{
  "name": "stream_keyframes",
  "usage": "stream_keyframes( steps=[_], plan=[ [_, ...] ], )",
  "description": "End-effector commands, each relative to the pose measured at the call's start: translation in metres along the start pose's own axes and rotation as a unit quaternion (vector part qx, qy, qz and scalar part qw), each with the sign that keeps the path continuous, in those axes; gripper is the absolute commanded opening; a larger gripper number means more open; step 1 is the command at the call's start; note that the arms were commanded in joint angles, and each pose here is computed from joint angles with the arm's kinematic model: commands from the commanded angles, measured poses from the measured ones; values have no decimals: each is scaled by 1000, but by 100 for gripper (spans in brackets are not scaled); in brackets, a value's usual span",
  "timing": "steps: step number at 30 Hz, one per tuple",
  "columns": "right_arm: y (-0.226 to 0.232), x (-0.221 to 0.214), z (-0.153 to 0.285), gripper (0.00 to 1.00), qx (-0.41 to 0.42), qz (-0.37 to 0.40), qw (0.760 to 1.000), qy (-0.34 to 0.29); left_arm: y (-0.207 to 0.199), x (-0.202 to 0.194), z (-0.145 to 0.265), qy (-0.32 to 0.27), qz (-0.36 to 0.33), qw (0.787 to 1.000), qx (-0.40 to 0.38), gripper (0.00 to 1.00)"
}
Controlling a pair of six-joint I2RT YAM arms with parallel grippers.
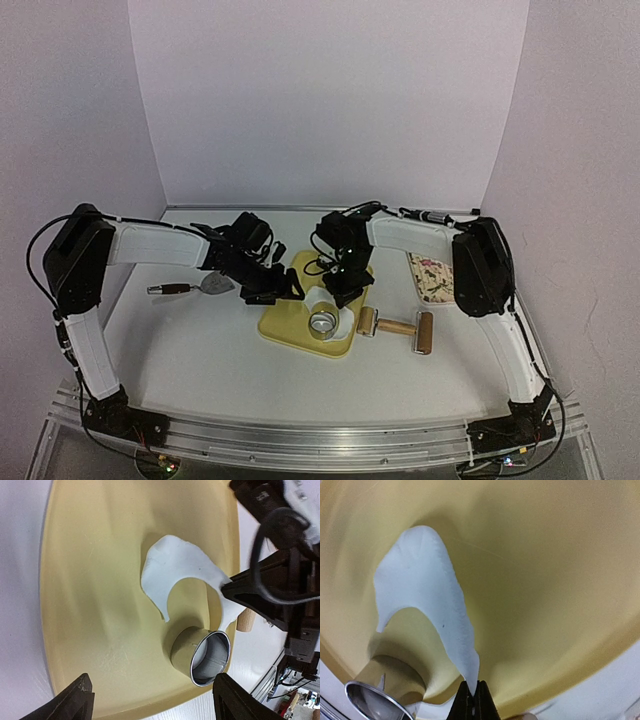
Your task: Roll out the dumpling wrappers from the dough
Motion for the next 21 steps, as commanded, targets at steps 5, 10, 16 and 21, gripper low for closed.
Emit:
stream_keyframes(
  steps=[5,10,16,21],
  plan=[
    [-1,-15,63,0,9,-46,998,-37,-19,7,-11,6,-32,999,-16,81],
    [6,-37,63,0,47,-73,996,-9,-25,6,-22,13,-39,999,-25,77],
    [9,-37,54,0,59,-83,995,-5,-34,7,-42,31,-63,997,-25,71],
    [10,-34,51,0,64,-84,994,-5,-38,7,-51,41,-88,995,-11,61]
  ],
)
Point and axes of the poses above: each gripper's point midway between its finger pads, its own z axis back along the fingers, its own y axis along the line the jaws close on, x = y × z, the point moved 4 cm from there along z, back along the fingers, and after that the axes turned 3 degrees about -z, right-handed, at the moved point
